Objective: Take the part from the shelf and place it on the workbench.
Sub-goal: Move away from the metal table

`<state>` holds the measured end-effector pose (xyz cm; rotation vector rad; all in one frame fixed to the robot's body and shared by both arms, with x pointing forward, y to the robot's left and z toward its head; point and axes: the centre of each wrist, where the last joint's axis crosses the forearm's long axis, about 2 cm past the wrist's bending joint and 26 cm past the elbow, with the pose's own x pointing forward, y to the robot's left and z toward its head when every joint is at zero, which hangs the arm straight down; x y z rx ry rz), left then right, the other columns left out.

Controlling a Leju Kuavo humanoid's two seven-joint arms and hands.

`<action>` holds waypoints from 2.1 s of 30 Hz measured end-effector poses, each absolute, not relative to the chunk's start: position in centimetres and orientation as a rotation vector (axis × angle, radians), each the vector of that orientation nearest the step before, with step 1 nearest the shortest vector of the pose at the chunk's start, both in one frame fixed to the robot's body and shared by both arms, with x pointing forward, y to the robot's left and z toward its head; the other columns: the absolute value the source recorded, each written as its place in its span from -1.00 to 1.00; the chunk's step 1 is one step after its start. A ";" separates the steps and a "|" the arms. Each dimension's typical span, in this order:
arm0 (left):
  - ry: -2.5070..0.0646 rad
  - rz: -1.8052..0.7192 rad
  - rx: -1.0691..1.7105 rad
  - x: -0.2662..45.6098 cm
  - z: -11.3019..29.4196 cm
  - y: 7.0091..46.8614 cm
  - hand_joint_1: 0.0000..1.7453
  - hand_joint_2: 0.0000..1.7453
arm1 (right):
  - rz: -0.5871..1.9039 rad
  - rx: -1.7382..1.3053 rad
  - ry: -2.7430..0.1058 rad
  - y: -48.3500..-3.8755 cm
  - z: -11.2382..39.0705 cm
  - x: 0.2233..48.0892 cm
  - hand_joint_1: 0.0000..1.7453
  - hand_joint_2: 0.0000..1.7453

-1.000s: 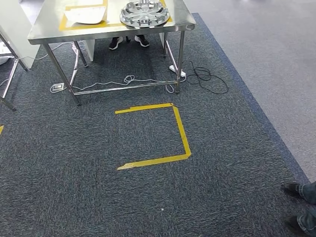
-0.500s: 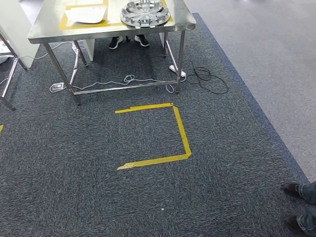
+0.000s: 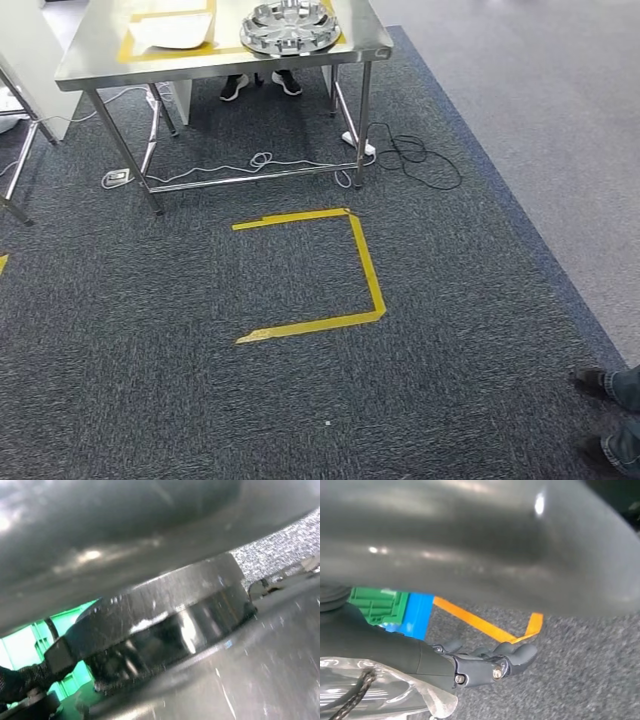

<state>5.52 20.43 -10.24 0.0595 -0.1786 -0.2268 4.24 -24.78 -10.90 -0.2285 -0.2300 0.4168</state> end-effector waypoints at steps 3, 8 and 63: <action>-0.178 -0.228 0.061 5.5 -10.2 20.5 -1.00 -1.00 | 0.416 -0.229 -0.228 -24.8 -10.9 4.1 -1.00 -1.00; -0.176 -0.229 0.061 5.4 -10.3 20.5 -1.00 -1.00 | 0.416 -0.228 -0.227 -24.8 -10.9 4.1 -1.00 -1.00; -0.175 -0.229 0.072 5.3 -10.3 20.4 -1.00 -1.00 | 0.420 -0.224 -0.223 -24.6 -10.9 4.1 -1.00 -1.00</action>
